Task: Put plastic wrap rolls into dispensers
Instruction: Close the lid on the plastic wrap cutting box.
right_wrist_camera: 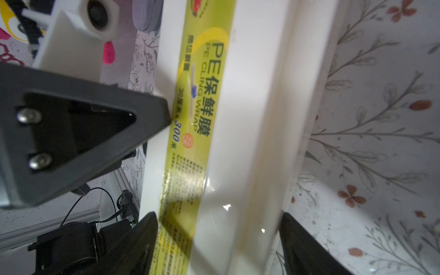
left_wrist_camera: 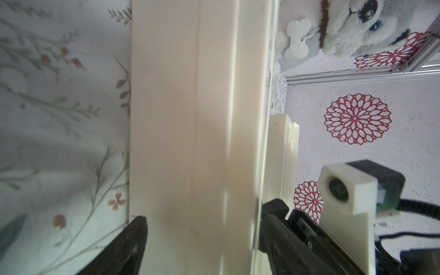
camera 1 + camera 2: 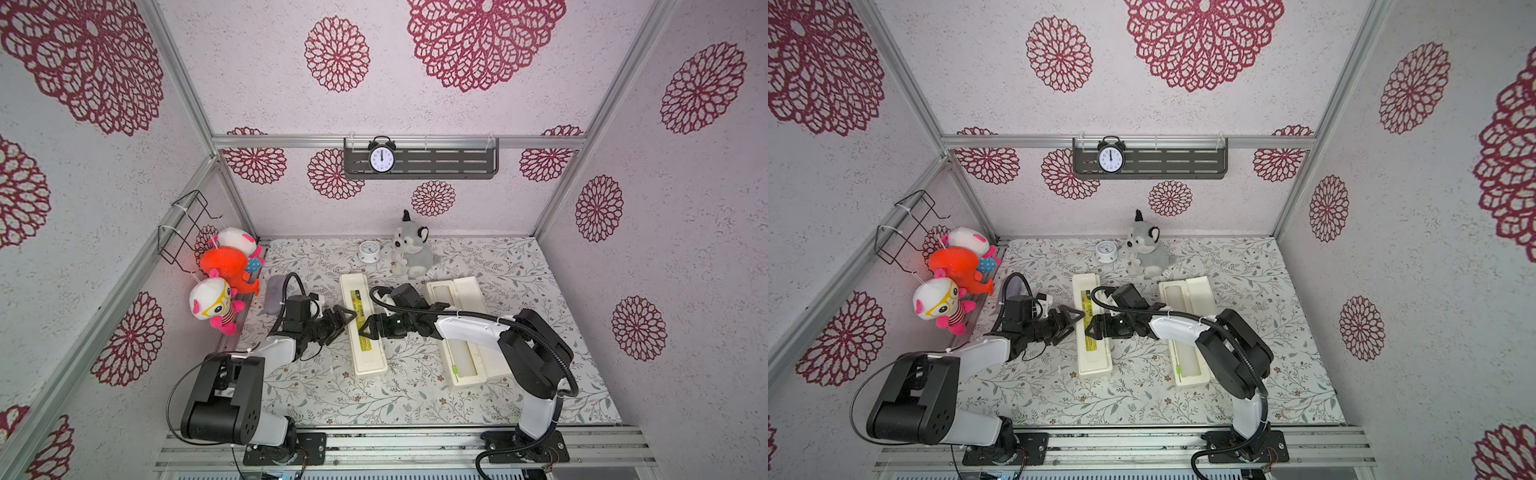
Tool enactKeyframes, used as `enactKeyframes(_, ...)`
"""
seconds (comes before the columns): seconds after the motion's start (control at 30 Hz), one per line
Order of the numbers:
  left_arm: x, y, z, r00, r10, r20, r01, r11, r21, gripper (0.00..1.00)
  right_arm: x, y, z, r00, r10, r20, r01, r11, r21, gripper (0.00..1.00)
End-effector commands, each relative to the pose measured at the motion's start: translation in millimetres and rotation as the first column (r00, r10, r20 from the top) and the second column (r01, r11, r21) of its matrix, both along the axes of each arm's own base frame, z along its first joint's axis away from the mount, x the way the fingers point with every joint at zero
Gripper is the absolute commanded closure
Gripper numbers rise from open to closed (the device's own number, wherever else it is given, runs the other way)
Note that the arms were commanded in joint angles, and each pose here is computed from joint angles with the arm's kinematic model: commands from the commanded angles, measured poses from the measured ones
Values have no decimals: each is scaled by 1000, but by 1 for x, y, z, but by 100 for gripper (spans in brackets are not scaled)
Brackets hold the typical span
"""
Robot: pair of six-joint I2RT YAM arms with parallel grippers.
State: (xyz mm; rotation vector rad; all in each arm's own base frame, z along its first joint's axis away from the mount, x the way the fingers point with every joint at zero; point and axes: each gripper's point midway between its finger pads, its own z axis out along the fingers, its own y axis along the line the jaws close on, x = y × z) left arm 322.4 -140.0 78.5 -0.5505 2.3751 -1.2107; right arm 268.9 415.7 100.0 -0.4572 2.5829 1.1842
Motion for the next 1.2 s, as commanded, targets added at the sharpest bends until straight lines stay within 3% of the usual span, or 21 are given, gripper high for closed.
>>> enactKeyframes(0.0, -13, -6, 10, 1000, 9, -8, -10, 999, -34, 19, -2, 11, 17, 1000, 22, 6, -23, 997, 71, 19)
enactKeyframes(0.27, -40, -16, -7, 998, 0, -67, -2, 1000, -21, 20, -13, 11, 17, 1000, 23, -2, -23, 998, 62, 16)
enactKeyframes(0.6, -45, -27, -20, 995, -18, -94, 12, 997, -71, 23, -20, 22, 21, 999, 53, 1, -53, 996, 73, 16)
enactKeyframes(1.17, -45, -46, -9, 995, -46, -87, 32, 987, -158, 36, -24, 31, 21, 997, 69, -19, -67, 993, 100, 16)
